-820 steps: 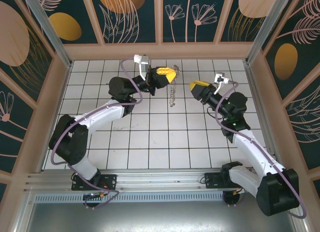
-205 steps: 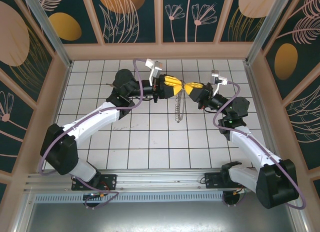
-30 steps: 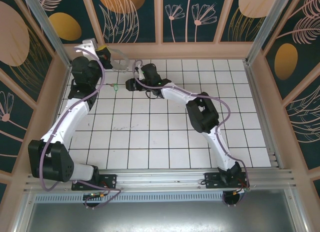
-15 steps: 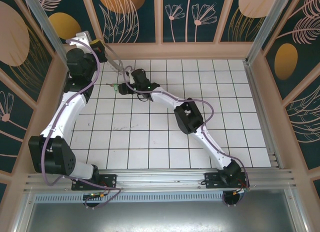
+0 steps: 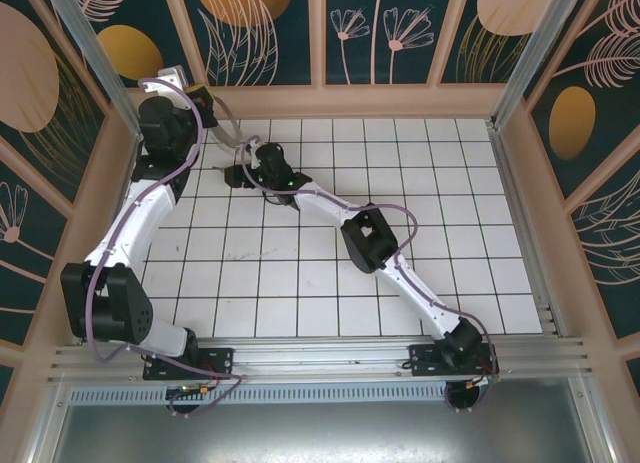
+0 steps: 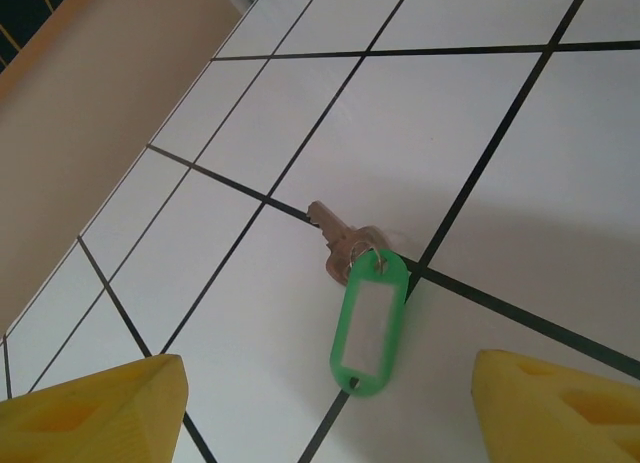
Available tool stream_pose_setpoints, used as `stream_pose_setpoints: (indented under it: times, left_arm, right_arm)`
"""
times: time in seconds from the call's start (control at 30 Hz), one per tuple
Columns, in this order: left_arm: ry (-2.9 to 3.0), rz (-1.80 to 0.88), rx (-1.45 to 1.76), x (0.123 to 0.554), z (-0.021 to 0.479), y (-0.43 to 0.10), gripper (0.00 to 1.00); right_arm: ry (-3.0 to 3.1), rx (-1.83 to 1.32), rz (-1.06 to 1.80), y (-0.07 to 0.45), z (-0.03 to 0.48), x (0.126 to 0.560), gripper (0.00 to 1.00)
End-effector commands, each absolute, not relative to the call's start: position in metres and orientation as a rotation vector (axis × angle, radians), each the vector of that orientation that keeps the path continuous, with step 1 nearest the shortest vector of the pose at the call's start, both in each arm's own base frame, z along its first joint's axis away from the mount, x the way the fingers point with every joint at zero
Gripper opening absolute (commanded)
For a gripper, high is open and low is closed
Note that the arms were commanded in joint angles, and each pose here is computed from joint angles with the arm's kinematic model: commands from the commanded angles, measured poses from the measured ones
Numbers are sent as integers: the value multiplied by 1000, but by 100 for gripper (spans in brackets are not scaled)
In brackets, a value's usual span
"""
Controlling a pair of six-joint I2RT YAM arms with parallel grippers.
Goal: Put the keys on the keyring
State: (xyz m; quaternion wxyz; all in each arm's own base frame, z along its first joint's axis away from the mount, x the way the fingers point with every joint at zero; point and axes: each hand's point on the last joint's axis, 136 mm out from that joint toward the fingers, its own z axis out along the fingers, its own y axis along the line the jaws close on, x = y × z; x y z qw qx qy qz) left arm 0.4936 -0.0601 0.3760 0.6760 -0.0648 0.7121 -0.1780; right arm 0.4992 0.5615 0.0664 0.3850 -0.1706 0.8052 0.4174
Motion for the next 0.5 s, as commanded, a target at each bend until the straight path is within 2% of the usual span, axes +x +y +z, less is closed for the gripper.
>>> stream_pose_setpoints:
  times: [0.0,0.23,0.47]
  left_arm:
    - [1564,-422,-150,499,386,-59,0]
    - [1594,-418,-155,508,372,-59,0]
    - [1629,-380,-147,522,354,-57,0]
  right_arm:
    - [1985,-388,1118,567,80,506,75]
    - [2033,-381,1066,551,97,506,68]
    - [2094,-374,940,493,110,485,66]
